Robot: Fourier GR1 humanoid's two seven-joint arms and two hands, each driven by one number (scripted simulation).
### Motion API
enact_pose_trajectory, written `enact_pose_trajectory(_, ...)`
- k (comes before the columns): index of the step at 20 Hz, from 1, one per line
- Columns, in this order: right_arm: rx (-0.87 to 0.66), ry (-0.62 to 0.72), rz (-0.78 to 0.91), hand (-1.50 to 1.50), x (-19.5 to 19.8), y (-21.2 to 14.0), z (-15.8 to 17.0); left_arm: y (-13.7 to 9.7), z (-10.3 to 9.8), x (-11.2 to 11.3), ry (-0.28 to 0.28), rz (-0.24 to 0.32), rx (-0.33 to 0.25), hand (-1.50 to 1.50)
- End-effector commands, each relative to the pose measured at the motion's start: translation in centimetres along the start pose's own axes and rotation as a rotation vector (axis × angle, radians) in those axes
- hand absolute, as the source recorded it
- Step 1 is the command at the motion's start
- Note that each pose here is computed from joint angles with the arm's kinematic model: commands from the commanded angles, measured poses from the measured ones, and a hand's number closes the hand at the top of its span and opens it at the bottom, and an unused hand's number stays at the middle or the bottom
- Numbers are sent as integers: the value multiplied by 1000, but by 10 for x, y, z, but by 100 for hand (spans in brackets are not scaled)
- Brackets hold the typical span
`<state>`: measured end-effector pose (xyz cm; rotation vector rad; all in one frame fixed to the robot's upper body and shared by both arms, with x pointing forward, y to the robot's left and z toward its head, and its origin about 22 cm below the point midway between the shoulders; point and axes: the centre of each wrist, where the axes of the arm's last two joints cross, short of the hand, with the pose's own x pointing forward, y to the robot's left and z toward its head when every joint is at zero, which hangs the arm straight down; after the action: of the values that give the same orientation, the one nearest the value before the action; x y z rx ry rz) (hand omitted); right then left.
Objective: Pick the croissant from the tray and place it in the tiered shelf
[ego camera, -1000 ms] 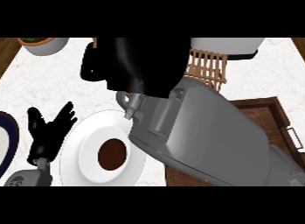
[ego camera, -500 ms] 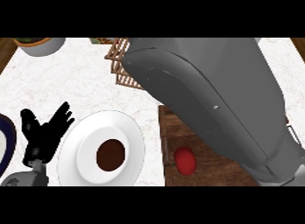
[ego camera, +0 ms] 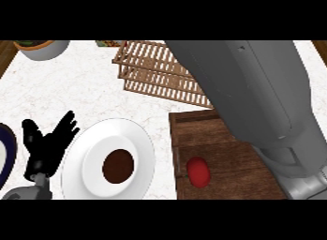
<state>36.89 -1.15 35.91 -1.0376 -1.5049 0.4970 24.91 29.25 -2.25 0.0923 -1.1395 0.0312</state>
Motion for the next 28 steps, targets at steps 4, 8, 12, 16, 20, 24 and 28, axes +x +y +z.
enact_pose_trajectory(4, -14, 72, 19, 150, -29, 20, -34, 10, -9, 15, 27, -2, -8, 0)
enact_pose_trajectory(8, -20, 42, 61, 150, -22, 47, -21, -8, -1, -4, 36, -10, -1, 0)
enact_pose_trajectory(12, -38, 34, 49, 150, -38, 37, -41, 7, 0, -1, 36, -1, 11, 0)
enact_pose_trajectory(16, -29, 10, 2, 150, -54, 37, -63, -5, -10, 6, 9, 2, 4, 0)
enact_pose_trajectory(20, -27, 2, 9, 150, -34, 43, -55, -6, 0, 10, 19, 18, -3, 0)
enact_pose_trajectory(24, 5, -11, 103, 150, -51, 28, -64, 5, 1, -3, 21, 1, -1, 0)
enact_pose_trajectory(28, -74, 88, -128, 150, -41, 36, -55, -2, -5, 0, 26, 6, -1, 0)
